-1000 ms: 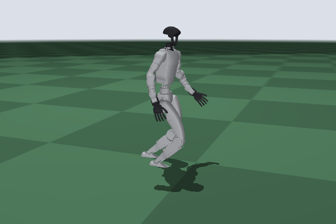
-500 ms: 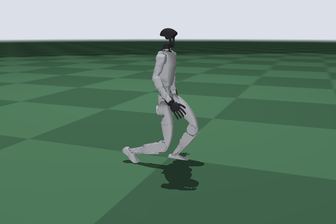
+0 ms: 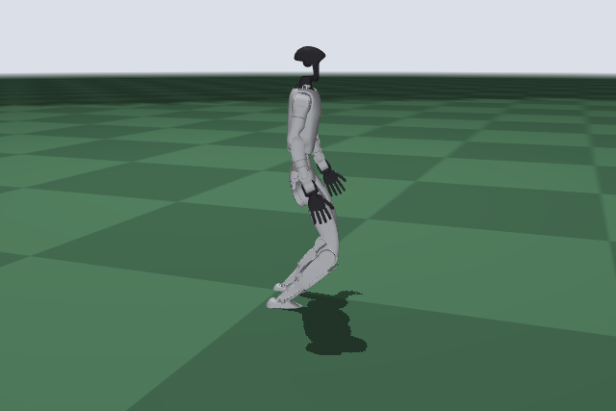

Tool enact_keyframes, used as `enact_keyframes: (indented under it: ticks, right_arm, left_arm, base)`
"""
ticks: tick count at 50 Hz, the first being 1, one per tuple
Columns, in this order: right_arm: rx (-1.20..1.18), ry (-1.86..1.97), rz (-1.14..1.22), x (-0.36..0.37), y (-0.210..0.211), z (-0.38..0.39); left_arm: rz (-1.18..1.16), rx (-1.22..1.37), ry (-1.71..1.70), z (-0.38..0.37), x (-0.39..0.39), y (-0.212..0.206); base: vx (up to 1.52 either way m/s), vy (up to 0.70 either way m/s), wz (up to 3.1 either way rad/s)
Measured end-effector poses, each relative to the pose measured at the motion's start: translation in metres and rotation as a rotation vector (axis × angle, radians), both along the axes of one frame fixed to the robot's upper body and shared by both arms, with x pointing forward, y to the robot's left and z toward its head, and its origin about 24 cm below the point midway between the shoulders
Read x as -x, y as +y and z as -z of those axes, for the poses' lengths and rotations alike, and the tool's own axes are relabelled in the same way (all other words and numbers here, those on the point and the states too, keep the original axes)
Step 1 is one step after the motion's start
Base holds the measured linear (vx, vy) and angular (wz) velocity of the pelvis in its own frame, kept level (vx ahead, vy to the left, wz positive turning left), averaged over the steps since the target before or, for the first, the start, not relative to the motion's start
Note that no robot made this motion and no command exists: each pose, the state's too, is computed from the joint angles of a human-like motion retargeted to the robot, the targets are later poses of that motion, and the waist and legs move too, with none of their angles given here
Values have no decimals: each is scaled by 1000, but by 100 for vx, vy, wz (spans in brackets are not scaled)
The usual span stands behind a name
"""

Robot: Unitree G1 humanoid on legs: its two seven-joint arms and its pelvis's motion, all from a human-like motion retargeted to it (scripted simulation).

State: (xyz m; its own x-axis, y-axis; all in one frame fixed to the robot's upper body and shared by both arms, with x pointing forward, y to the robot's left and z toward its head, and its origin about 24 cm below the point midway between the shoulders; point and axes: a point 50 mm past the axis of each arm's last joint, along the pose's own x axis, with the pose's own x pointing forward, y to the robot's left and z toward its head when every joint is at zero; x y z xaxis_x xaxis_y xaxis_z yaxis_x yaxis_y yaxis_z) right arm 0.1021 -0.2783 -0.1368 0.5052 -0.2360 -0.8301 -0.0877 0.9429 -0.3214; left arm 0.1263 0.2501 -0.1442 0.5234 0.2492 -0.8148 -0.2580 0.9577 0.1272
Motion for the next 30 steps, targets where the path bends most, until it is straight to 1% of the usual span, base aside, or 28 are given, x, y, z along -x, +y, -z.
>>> enact_keyframes:
  ticks: [5, 10, 21, 30]
  right_arm:
    - [15, -82, -8, -23, -1, -8]
    - [-1, -146, -40, -44, 4, -16]
    - [-71, -109, -102, -44, 18, -10]
    - [-85, -86, -118, -41, 17, -9]
  left_arm:
    - [-57, 26, 114, 12, 33, -1]
    - [-97, 52, 147, 15, 49, 2]
    - [-69, 18, 62, 5, 31, 15]
    - [37, 21, 28, 0, 15, 10]
  base:
    - [11, -16, 31]
    - [6, -13, 52]
    - [3, -5, 62]
    - [-2, 2, 33]
